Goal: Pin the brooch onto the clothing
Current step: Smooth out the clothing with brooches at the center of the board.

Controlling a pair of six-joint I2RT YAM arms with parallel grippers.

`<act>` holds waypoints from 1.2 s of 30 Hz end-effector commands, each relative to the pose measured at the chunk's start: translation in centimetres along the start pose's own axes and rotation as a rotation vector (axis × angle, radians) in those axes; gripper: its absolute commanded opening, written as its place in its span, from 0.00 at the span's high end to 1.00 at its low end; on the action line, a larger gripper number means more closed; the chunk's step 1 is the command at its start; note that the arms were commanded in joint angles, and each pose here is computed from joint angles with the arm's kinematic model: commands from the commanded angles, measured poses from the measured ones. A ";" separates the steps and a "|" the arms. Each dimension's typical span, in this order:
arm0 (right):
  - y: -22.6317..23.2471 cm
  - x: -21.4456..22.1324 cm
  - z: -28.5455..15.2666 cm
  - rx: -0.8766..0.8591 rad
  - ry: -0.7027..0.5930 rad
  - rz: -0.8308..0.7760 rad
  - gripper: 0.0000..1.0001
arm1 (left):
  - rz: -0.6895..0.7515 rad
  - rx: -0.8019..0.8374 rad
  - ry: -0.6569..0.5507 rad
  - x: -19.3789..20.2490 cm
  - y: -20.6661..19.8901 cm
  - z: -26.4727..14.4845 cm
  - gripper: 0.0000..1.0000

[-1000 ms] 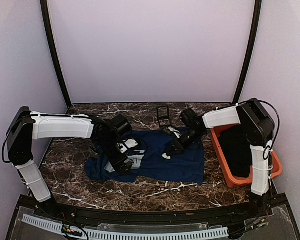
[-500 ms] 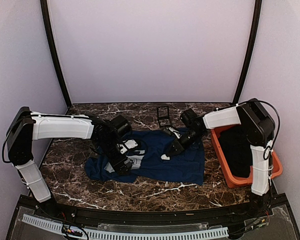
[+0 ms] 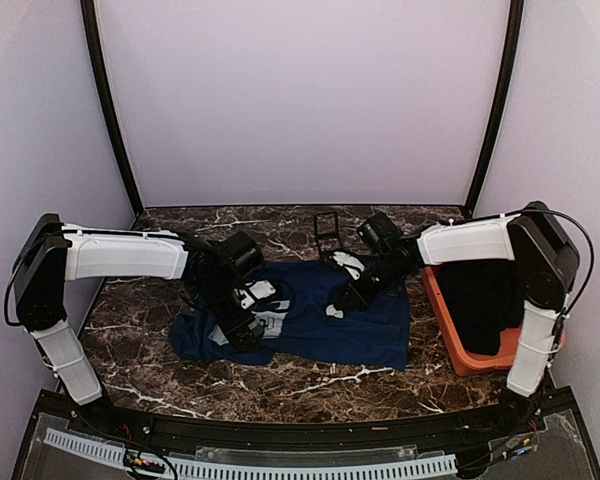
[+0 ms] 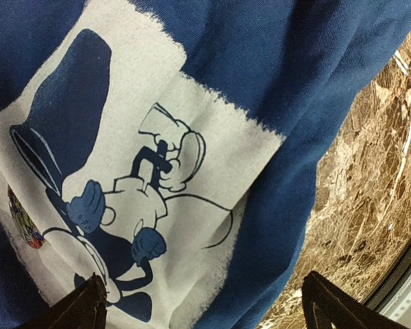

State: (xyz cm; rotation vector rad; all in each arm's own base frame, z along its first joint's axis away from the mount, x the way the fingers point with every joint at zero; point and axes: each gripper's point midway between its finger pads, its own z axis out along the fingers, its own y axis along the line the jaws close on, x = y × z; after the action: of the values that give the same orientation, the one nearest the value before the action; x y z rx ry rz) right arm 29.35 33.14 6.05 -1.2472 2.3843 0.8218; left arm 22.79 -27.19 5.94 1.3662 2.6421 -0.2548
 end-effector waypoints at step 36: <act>5.4 2.2 2.5 0.420 0.072 -0.343 0.68 | 0.014 -0.042 0.001 0.6 0.2 -0.7 0.01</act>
State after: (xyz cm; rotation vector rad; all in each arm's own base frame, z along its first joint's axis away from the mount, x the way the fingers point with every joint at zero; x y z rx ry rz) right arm 25.72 34.69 4.09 -1.3996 2.1128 0.0403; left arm 23.08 -27.04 5.77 1.3612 2.6331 -0.2255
